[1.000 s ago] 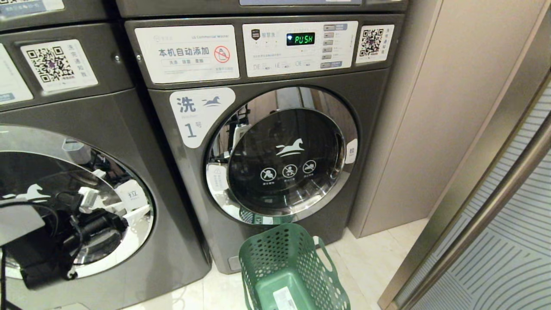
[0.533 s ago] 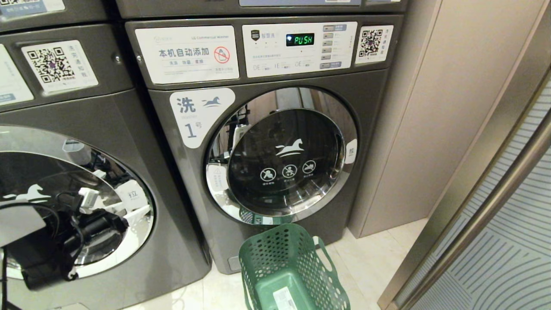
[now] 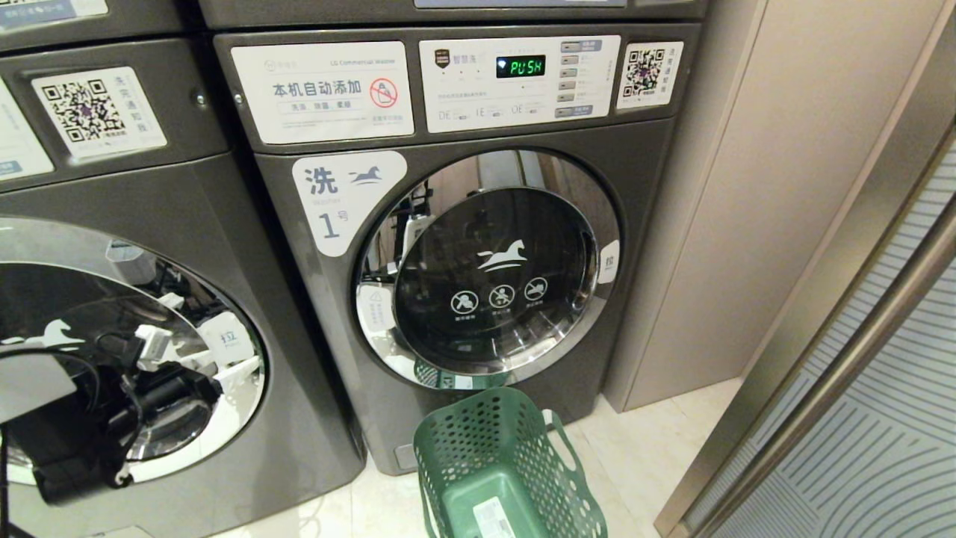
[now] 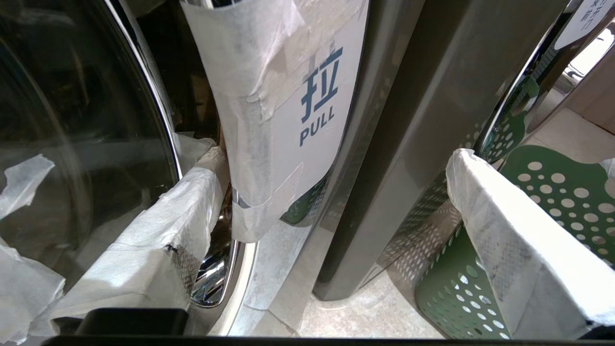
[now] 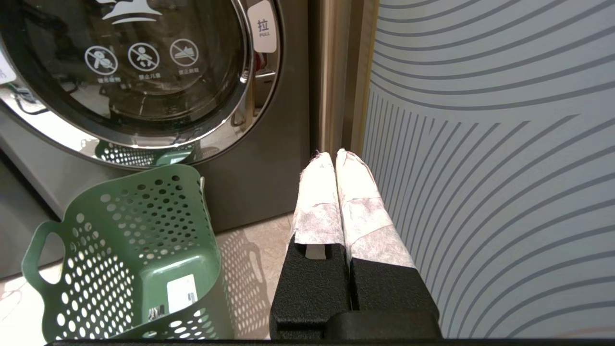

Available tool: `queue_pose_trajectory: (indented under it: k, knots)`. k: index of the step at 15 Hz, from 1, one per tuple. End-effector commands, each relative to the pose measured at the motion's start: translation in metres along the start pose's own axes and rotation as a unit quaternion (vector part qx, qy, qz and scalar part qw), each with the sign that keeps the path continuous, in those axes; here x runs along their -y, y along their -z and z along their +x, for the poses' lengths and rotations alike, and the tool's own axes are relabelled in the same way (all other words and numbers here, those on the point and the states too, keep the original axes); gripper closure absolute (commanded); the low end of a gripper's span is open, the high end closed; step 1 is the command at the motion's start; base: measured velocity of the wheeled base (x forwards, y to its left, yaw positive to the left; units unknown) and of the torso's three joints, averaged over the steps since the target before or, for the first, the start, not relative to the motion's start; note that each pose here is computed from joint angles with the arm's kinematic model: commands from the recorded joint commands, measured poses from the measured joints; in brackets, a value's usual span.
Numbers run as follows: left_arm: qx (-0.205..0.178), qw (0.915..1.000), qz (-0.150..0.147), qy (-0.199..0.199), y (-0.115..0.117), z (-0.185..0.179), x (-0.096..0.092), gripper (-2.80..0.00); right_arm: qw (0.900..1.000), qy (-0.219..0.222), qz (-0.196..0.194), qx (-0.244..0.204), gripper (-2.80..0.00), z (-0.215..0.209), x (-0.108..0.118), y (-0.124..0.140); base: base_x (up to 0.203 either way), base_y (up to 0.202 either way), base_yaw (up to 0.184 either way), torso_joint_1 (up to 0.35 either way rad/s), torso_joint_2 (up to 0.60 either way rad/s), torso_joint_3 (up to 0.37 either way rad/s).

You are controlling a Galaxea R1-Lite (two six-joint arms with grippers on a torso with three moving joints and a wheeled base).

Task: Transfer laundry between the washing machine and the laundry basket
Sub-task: Open the lid of the washing machine

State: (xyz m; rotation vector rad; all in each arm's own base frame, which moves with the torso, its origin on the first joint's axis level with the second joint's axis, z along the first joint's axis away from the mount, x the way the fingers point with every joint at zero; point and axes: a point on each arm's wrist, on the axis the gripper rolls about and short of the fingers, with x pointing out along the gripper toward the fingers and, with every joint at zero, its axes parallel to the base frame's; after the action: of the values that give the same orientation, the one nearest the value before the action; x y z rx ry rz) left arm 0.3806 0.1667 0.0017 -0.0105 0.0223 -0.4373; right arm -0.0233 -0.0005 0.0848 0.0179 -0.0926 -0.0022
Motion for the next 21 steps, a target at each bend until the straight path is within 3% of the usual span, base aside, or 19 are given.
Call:
queue_pose_trajectory:
  k: [1,8,11,15,21]
  knots:
    - [0.007,0.9999,0.009,0.006,-0.008,-0.002,0.002,-2.8,1.0,0.0,0.0,-0.017,0.0,0.002,0.0,0.009,0.0,0.0,0.0,0.0,0.0,0.0]
    - [-0.008,0.9999,0.012,0.005,-0.005,-0.013,0.01,-2.8,1.0,0.0,0.0,-0.017,0.0,0.002,0.0,0.009,0.0,0.0,0.0,0.0,0.0,0.0]
    - [-0.006,0.9992,0.015,0.036,-0.005,-0.015,0.01,-2.8,1.0,0.0,0.0,-0.017,0.0,0.002,0.0,0.009,0.0,0.0,0.0,0.0,0.0,0.0]
    - [-0.007,0.9989,0.012,0.044,-0.003,-0.015,0.01,-2.8,1.0,0.0,0.0,-0.017,0.0,0.002,0.0,0.009,0.0,0.0,0.0,0.0,0.0,0.0]
    - [0.007,0.9975,0.017,0.068,0.005,0.003,-0.003,-2.8,1.0,0.0,0.0,-0.017,0.0,0.002,0.0,0.009,0.0,0.0,0.0,0.0,0.0,0.0]
